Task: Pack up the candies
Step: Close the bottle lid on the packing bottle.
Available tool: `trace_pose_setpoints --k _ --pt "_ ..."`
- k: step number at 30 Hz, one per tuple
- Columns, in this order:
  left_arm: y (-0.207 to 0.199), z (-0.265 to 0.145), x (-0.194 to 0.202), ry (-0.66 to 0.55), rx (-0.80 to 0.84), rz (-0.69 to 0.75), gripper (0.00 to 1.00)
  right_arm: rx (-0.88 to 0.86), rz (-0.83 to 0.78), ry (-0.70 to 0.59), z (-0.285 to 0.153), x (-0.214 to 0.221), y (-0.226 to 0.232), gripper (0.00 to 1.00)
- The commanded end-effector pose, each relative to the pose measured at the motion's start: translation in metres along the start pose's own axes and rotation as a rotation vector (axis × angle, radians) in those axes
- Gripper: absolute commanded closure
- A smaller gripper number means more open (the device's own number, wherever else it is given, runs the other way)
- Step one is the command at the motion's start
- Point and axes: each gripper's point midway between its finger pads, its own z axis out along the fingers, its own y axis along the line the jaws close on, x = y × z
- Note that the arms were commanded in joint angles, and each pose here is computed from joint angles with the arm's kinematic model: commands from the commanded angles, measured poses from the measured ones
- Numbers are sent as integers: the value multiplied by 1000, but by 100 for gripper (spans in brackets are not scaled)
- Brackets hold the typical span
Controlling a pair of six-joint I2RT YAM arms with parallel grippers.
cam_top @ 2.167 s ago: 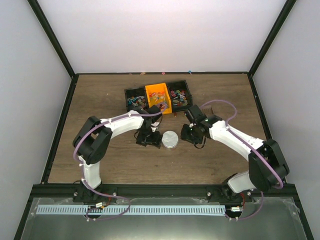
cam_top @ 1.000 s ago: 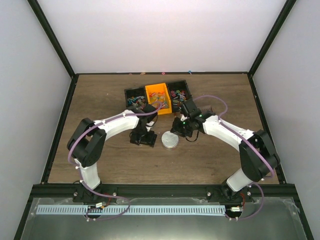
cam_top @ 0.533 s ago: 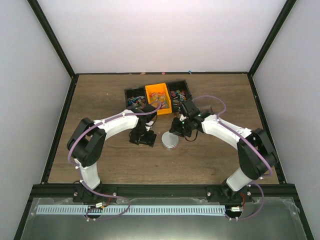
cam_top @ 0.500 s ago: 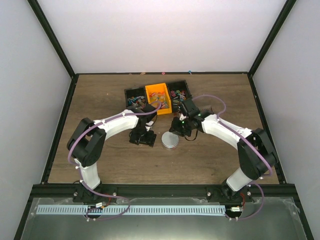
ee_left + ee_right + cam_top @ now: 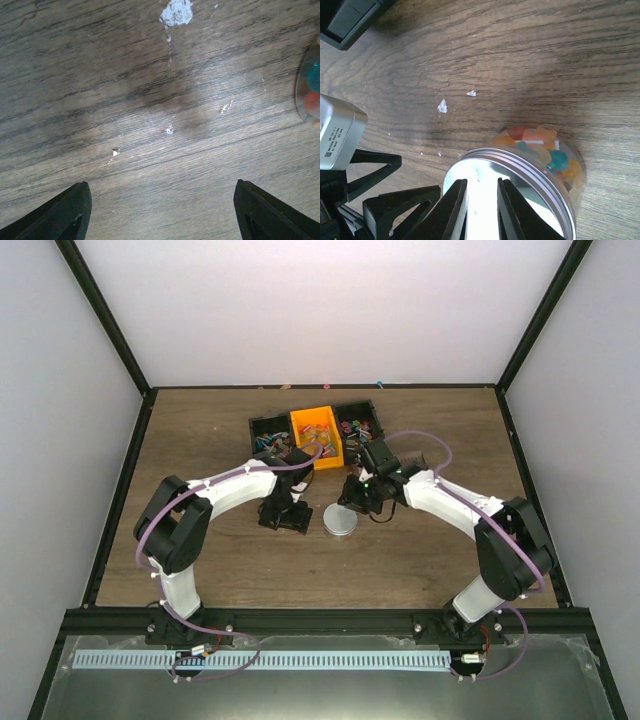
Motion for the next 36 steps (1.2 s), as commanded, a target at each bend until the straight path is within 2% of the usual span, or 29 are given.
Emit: trace_pose_setpoints --k 1,12,20,29,32,34,36 --pt "2 -7 1 -16 2 15 20 -4 -2 -5 0 2 1 82" --pt "-7 -14 1 -27 45 61 17 12 14 13 5 9 -10 82" --pt "-12 -20 -5 -84 80 76 0 -25 12 -12 -5 4 3 81" --pt "-19 -47 -23 -319 155 89 0 -61 -31 -169 -51 -18 26 78" --pt "-20 -60 -28 -396 165 115 0 -55 -40 -291 -77 -30 26 76" --pt "-23 -75 -33 -484 187 132 0 -64 -64 -404 -101 -39 29 69" --pt "-26 -96 -40 -626 218 147 0 -64 -79 -519 -129 -49 30 57"
